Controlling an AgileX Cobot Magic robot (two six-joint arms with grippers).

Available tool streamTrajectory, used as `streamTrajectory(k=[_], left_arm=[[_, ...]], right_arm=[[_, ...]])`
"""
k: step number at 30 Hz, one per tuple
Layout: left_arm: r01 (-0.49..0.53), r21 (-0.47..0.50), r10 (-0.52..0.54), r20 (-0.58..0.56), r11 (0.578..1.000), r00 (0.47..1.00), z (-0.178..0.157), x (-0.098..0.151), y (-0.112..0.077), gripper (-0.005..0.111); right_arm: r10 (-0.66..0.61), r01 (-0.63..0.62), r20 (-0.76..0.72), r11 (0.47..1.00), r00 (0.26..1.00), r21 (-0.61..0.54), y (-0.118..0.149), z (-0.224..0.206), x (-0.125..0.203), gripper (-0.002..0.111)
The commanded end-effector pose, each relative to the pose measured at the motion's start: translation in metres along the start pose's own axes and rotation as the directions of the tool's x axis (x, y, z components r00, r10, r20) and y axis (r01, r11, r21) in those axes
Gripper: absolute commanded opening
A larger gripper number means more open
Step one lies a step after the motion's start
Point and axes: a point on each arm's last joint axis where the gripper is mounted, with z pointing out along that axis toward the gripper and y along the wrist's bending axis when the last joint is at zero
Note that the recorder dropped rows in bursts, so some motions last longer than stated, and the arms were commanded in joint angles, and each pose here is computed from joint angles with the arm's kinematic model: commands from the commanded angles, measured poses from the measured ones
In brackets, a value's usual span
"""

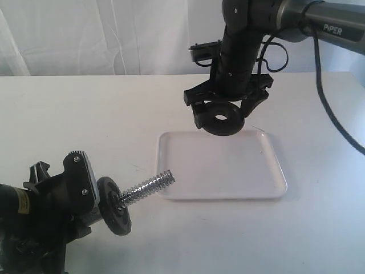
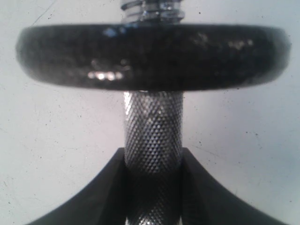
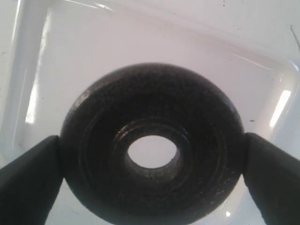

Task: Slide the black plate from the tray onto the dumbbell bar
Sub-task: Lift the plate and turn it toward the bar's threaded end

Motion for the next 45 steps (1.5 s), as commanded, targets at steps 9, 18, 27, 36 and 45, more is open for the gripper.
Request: streamTrajectory(k=[9,18,27,36,45], left_arm=[[0.025,-0.094,-0.011,0.151,0.995,0.989,-0.011,-0.020,0.012,0.000],[0.025,-0.094,-0.011,0.151,0.995,0.989,-0.011,-0.020,0.012,0.000],[0.025,-0.094,-0.011,0.151,0.995,0.989,-0.011,-0.020,0.012,0.000],[0.025,-0.094,-0.011,0.151,0.995,0.989,-0.011,-0.020,0.012,0.000],[0.025,-0.094,-0.011,0.151,0.995,0.989,-0.011,-0.020,0.012,0.000]], right_arm=[[-0.012,0.019,0.069,0.994,0.998,-0.110,0.007,-0.074,0.052,0.000],[-0.074,0.092,0.116,0.983,0.990,-0.159,0.009,-0.116,0.112,0.000],[-0.022,0.063,0.204,0.979,0.979,-0.194,-0.003,-0.135,0.182,0.000],[0.026,0.052,0.260,0.956,0.965,-0.289,-0.019,-0.122,0.196,0.000],[-0.122,0.290,0.329,0.798,0.936,-0.528,-0.002,-0.101,0.176,0.000]])
